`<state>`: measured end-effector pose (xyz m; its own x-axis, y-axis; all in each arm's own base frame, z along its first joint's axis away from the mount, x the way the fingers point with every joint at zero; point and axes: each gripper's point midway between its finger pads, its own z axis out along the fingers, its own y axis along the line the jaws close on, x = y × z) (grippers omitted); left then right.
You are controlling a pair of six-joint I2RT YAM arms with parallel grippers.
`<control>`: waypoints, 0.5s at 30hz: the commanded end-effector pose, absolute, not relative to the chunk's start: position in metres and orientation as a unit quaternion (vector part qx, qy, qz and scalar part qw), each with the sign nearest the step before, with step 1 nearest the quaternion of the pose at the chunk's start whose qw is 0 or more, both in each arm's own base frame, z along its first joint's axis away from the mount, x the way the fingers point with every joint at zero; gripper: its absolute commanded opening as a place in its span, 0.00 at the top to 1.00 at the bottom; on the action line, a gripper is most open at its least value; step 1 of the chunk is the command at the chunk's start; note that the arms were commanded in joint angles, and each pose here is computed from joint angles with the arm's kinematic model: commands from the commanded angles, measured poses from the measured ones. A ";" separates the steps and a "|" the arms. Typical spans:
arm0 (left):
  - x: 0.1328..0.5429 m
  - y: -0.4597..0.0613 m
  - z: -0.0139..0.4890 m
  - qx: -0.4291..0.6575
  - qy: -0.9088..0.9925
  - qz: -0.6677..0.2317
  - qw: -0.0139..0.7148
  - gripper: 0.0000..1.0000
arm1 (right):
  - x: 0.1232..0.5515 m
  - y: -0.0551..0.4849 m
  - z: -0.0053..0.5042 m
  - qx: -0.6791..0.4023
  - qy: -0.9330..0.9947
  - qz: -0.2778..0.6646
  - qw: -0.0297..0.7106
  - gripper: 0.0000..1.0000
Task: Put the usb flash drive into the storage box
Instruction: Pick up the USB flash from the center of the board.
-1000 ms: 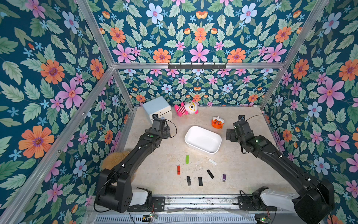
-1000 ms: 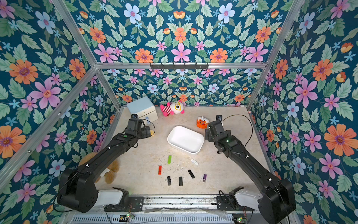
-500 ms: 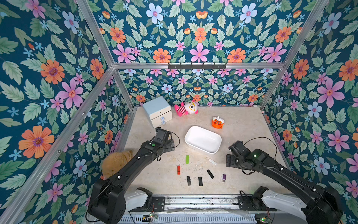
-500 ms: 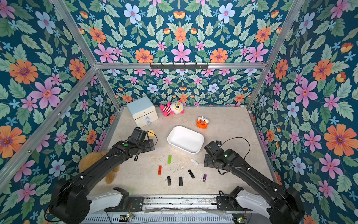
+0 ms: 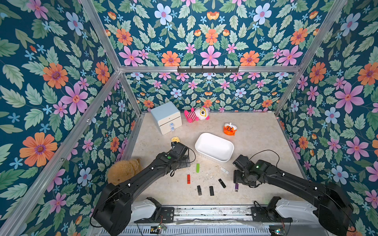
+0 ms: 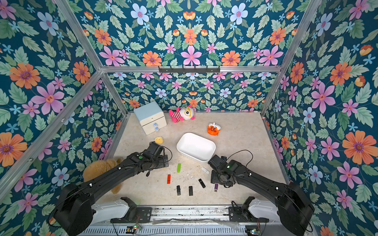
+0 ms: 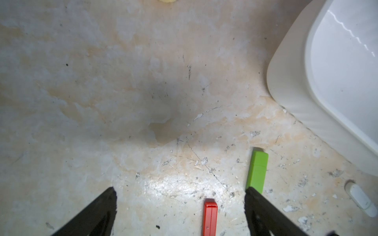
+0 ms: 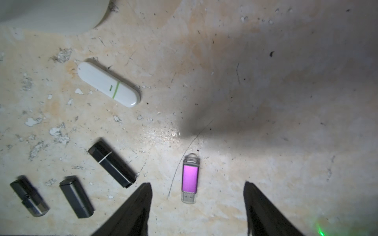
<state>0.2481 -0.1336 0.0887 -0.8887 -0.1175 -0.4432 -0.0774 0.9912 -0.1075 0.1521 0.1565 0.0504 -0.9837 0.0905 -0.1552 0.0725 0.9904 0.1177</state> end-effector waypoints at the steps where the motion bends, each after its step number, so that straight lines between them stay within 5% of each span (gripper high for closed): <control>1: 0.240 -0.133 0.084 -0.055 0.974 -0.039 0.218 0.01 | 0.152 0.161 0.047 0.042 0.995 0.046 0.082 0.28; 15: 0.225 -0.135 0.075 -0.053 0.977 -0.034 0.206 0.00 | 0.137 0.165 0.022 0.034 0.997 0.038 0.062 0.38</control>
<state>0.2275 -0.1373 0.0762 -0.9088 -0.1059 -0.4036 -0.0742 0.9929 -0.0934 0.1362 0.1635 0.0252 -0.9910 0.0623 -0.1181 0.0530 0.9953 0.0807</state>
